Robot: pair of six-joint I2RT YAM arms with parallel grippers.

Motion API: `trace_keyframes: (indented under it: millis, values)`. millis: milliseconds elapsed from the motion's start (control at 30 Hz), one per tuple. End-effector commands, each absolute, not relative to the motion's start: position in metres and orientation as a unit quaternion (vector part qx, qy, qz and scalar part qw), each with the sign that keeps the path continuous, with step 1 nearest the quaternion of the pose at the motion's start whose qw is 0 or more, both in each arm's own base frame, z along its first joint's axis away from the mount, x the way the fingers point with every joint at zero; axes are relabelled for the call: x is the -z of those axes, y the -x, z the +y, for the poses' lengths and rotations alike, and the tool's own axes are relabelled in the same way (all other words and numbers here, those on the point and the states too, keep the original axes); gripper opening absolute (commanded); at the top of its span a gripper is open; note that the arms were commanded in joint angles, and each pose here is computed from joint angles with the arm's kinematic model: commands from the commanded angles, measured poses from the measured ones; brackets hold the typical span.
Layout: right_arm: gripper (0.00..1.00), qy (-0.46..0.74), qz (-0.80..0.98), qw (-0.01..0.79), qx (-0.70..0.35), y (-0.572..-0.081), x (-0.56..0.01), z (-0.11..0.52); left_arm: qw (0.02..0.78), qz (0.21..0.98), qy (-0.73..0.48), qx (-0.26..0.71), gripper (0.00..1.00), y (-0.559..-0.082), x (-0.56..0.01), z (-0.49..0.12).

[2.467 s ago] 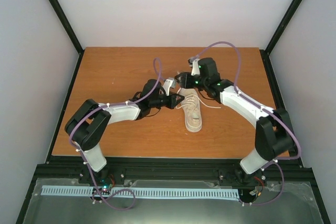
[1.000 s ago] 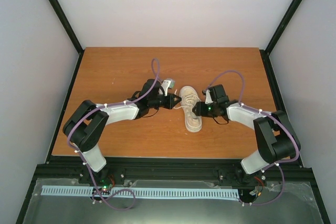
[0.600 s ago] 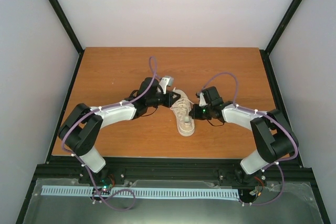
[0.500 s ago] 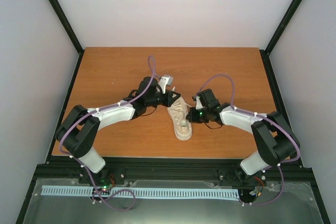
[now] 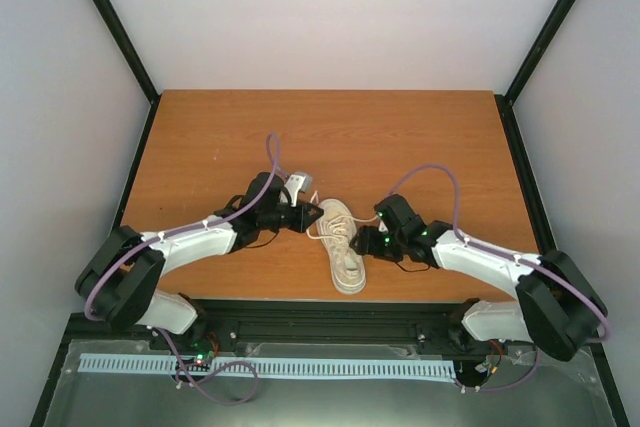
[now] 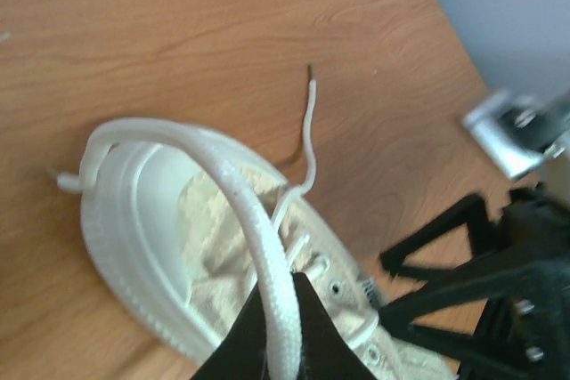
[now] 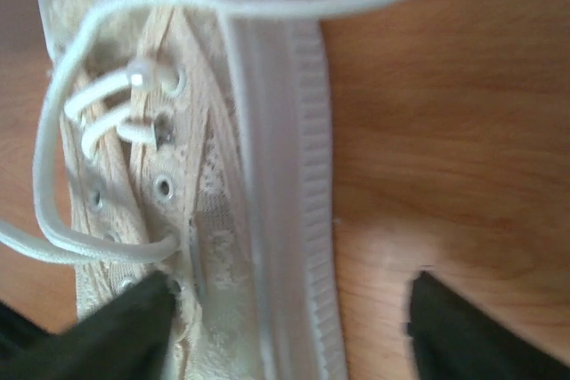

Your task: Tie the shoes

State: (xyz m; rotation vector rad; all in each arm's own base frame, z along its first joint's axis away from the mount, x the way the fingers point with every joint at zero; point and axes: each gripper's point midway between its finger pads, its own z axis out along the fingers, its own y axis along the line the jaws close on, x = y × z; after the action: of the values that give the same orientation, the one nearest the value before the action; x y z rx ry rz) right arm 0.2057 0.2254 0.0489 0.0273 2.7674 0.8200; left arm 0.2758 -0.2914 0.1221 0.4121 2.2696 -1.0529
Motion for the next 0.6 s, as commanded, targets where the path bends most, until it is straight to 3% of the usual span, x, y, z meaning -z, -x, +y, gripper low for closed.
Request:
trace_keyframes:
  millis: [0, 67, 167, 367, 567]
  values:
    - [0.87, -0.053, 0.951, 0.212, -0.218, -0.231, -0.073, 0.196, 0.31, 0.854, -0.142, 0.393, 0.01, -0.273, -0.129, -0.281]
    - [0.92, -0.074, 0.944, 0.253, -0.198, -0.248, -0.084, 0.183, 0.315, 0.85, -0.145, 0.395, 0.01, -0.27, -0.132, -0.28]
    - [0.93, -0.11, 0.929, 0.291, -0.2, -0.272, -0.093, 0.176, 0.322, 0.844, -0.153, 0.399, 0.01, -0.268, -0.136, -0.28]
    - [0.92, -0.163, 0.918, 0.297, -0.204, -0.306, -0.088, 0.188, 0.32, 0.843, -0.162, 0.402, 0.01, -0.263, -0.137, -0.279]
    - [0.89, -0.204, 0.928, 0.295, -0.101, -0.324, -0.066, 0.167, 0.323, 0.84, -0.165, 0.403, 0.01, -0.26, -0.141, -0.277]
